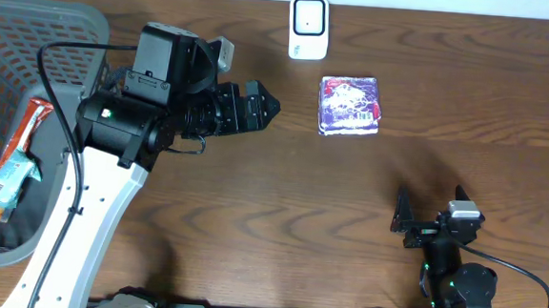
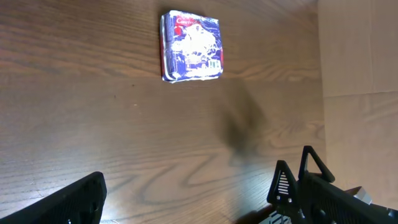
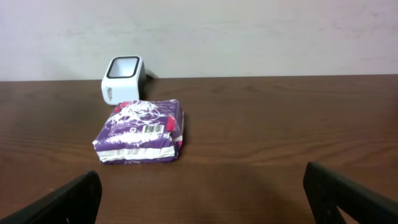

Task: Scan the item barcode
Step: 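Place the purple package on the table beside the scanner, release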

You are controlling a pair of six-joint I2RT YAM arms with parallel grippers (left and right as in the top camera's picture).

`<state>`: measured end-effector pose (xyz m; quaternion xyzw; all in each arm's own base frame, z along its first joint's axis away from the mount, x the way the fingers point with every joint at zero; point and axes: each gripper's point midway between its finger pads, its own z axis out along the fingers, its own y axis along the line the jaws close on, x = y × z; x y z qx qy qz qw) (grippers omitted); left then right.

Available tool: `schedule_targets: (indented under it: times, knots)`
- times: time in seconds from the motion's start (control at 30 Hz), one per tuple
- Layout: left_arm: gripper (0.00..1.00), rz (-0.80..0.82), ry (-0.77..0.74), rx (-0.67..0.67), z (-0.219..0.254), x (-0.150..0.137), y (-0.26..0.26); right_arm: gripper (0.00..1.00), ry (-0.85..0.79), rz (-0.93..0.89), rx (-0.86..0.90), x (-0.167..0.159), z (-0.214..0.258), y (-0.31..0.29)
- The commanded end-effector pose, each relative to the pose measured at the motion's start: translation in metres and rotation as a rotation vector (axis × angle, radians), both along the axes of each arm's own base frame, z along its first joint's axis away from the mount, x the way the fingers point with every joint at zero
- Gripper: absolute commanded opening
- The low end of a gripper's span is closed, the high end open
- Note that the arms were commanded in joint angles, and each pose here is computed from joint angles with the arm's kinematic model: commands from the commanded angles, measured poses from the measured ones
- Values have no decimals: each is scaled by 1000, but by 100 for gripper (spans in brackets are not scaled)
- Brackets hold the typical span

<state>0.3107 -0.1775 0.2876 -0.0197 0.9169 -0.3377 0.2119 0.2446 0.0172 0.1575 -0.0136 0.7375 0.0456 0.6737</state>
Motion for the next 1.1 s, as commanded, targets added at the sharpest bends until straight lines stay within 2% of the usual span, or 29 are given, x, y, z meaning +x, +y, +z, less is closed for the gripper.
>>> schedule_targets:
  times: [0.0,0.73,1.07]
  knots:
    - [98,7,-1,2,2,-2,2,99,-2,-12,3,0,-1,-3]
    - [98,8,0,3,2,-2,2,99,-2,-12,3,0,-1,-3]
    - [98,75,-58,5,9,17,15,99,-2,-12,3,0,-1,-3]
